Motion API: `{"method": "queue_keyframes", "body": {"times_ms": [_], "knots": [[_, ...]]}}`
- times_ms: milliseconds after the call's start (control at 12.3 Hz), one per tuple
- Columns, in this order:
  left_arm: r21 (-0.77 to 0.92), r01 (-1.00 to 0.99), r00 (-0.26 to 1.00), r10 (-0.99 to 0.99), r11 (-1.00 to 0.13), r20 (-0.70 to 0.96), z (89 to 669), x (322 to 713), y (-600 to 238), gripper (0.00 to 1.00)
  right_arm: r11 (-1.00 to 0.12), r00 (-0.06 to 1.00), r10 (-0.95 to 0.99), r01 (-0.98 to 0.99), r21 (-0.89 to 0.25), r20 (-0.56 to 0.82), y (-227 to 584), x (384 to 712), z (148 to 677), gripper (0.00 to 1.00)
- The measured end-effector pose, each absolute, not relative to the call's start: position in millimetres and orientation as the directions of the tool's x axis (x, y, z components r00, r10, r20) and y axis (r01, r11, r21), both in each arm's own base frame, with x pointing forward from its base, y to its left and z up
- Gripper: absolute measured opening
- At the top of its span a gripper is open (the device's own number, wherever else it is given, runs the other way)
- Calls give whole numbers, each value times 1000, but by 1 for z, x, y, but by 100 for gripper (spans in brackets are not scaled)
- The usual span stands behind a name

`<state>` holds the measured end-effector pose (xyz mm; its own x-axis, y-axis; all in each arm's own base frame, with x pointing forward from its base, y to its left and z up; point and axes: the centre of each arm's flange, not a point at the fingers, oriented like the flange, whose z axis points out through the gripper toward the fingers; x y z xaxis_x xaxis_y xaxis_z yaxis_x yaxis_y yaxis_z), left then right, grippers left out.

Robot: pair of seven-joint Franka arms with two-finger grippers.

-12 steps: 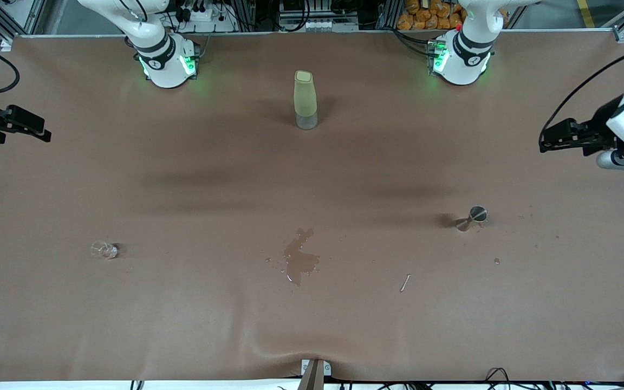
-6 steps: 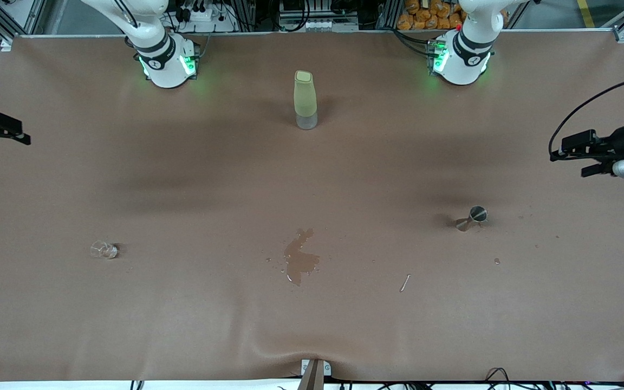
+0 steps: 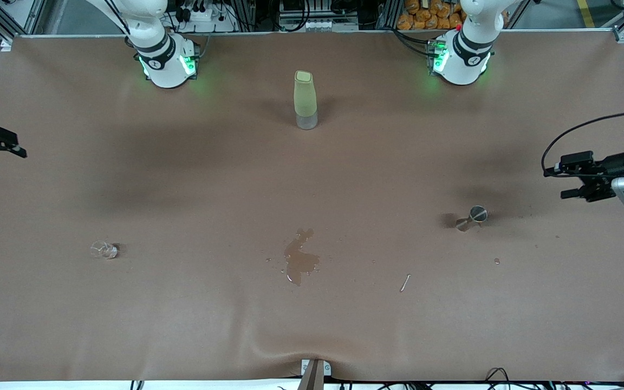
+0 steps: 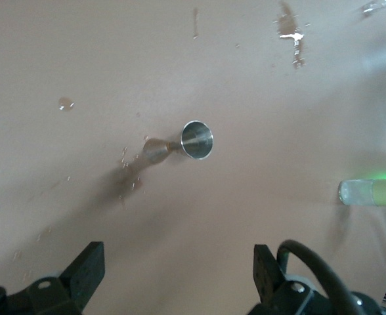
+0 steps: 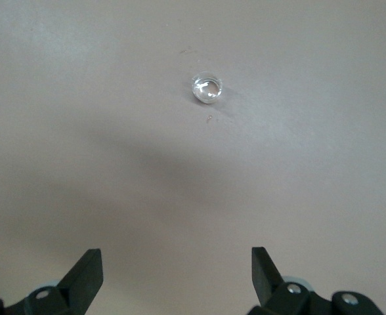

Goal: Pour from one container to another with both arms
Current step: 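Move the left gripper toward the steel jigger while the right gripper approaches the beaker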

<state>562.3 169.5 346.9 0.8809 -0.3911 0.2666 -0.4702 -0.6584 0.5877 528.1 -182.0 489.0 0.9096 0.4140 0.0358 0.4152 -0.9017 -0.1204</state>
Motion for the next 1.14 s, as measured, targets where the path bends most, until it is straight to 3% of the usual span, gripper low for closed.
{"method": "queue_keyframes", "body": {"times_ms": [488,1138], "knots": [[563,-708,705,-469,-426,532,248,577,185,96,-774,823,518,567,-281,234,-236,538,371,100],[404,-880,475,-477,-250,740,185,591,180,85,-623,641,515,736,-265,570,-275,534,247,100]]}}
